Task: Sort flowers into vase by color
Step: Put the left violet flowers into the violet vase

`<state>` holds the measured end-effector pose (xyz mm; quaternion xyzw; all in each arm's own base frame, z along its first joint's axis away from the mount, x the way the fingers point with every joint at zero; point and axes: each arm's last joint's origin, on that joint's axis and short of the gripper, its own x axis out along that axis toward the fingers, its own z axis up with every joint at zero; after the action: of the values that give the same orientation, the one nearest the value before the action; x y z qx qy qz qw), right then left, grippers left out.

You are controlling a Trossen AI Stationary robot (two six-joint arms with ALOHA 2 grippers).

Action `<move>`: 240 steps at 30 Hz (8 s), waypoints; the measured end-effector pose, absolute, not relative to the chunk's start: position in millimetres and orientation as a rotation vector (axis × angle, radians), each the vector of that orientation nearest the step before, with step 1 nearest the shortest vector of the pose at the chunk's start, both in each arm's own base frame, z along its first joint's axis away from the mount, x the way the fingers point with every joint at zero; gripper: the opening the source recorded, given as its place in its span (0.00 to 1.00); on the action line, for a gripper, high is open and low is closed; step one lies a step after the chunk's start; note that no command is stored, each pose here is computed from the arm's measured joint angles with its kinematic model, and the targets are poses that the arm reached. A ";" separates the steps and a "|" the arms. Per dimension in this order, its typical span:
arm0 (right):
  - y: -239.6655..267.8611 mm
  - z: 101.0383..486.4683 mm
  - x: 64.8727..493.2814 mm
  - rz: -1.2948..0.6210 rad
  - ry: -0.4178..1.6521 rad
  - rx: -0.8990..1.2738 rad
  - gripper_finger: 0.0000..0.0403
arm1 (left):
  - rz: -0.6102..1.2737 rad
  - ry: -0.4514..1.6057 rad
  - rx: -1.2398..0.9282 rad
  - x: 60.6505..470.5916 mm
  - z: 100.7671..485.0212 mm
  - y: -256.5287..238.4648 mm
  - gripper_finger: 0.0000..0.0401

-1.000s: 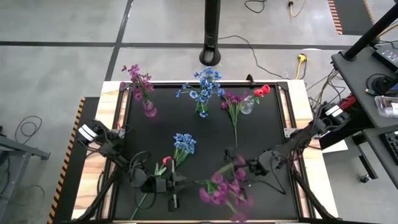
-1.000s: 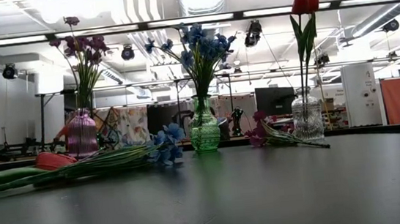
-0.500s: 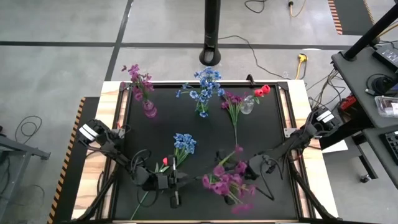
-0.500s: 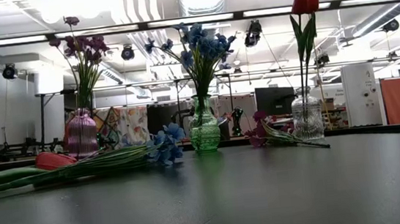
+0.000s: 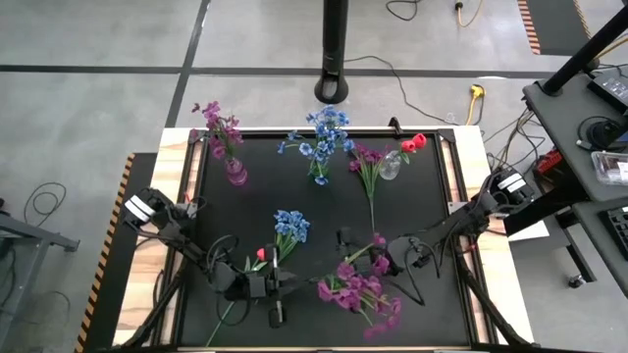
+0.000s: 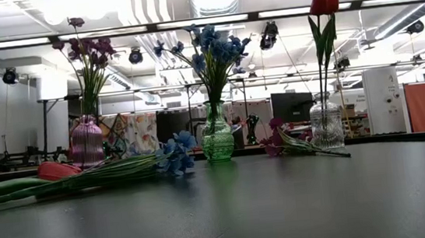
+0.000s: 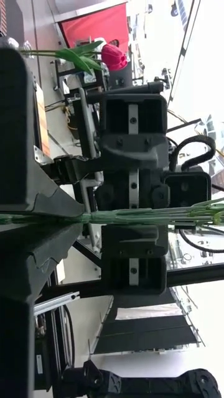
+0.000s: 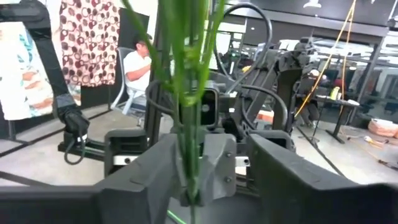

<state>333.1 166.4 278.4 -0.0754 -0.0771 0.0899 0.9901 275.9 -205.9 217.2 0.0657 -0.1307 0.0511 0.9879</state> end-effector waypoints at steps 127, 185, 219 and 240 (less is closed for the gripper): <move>79.7 303.9 310.4 -0.135 0.296 -0.251 0.69 | 0.999 -0.112 0.007 109.3 274.1 -22.2 0.02; 30.1 304.4 319.9 -0.282 0.305 -0.231 0.68 | 1.249 -0.153 0.067 113.6 266.5 15.0 0.02; 30.1 301.2 319.3 -0.281 0.314 -0.237 0.68 | 1.226 -0.137 0.131 123.4 244.1 22.2 0.02; 30.0 300.0 319.1 -0.283 0.316 -0.226 0.68 | 1.240 -0.108 0.162 127.9 237.9 27.8 0.02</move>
<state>319.1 30.0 300.0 -0.1121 0.1563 -0.1400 0.9713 127.9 27.8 237.9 0.0757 -0.0505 0.5800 0.8095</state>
